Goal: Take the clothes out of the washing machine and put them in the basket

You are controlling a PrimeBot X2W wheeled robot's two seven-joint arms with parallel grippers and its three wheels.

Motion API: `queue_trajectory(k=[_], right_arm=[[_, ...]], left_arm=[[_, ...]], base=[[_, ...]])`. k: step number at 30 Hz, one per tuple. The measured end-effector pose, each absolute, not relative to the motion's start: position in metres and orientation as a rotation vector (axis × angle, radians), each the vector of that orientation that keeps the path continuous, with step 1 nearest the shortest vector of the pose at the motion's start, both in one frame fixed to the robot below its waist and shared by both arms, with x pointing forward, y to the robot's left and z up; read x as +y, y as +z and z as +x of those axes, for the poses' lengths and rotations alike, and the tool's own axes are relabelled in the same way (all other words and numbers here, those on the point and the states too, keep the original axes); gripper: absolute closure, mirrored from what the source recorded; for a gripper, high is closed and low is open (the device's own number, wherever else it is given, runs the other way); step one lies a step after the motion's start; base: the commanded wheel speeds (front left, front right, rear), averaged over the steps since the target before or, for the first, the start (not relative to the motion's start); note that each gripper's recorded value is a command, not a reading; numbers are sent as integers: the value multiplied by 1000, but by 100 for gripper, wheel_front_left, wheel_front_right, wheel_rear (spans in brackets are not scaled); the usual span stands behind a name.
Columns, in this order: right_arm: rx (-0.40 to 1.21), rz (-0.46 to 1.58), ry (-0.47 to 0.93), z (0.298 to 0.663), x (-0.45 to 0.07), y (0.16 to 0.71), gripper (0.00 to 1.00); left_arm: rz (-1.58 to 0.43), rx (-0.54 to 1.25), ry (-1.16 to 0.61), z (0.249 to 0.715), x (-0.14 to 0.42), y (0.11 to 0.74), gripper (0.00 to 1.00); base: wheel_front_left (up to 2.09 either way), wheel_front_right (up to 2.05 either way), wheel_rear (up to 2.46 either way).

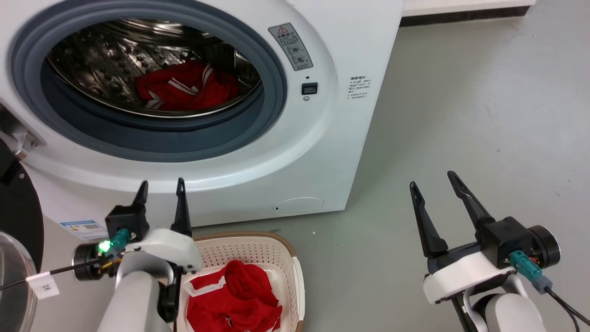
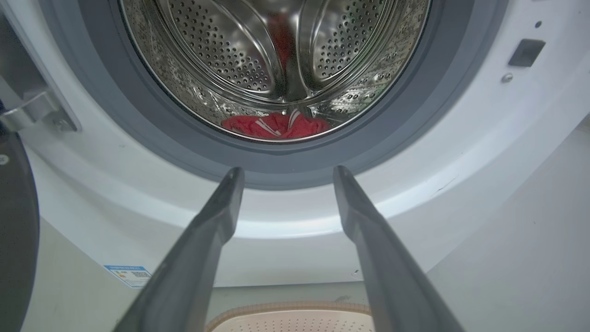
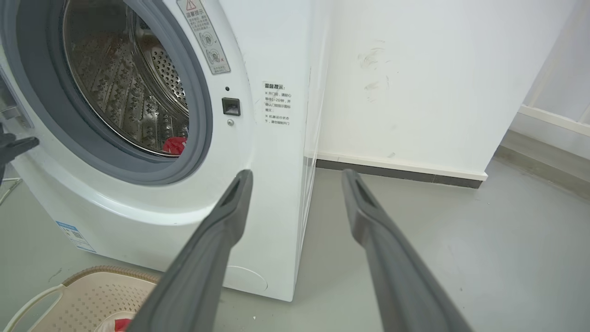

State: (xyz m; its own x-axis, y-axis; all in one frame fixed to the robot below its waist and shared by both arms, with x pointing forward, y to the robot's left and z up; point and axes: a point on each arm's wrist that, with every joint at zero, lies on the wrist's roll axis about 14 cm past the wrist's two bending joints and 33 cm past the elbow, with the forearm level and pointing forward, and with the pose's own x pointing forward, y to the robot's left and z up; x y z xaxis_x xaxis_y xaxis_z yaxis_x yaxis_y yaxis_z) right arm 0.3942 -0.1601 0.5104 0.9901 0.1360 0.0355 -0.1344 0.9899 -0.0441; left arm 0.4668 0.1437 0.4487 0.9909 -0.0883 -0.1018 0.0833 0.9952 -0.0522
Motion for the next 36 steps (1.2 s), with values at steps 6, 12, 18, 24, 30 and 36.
queue_trajectory(k=[6,12,18,24,30,36], right_arm=[[-43,-44,142,390,-158,515,0],[-31,-53,122,387,-165,511,0],[-10,-46,82,389,-178,501,0],[20,-31,60,396,-186,486,0],[72,-17,44,407,-194,461,0],[126,-9,27,415,-201,438,0]], left_arm=[[-29,-37,-115,493,140,497,0],[9,-32,-164,532,131,502,0],[41,55,-201,580,120,494,0],[86,153,-225,625,114,480,0],[114,292,-228,669,110,443,0],[136,419,-241,700,99,397,0]], base=[[0,0,0],[0,0,0],[0,0,0],[0,0,0],[0,0,0],[0,0,0]])
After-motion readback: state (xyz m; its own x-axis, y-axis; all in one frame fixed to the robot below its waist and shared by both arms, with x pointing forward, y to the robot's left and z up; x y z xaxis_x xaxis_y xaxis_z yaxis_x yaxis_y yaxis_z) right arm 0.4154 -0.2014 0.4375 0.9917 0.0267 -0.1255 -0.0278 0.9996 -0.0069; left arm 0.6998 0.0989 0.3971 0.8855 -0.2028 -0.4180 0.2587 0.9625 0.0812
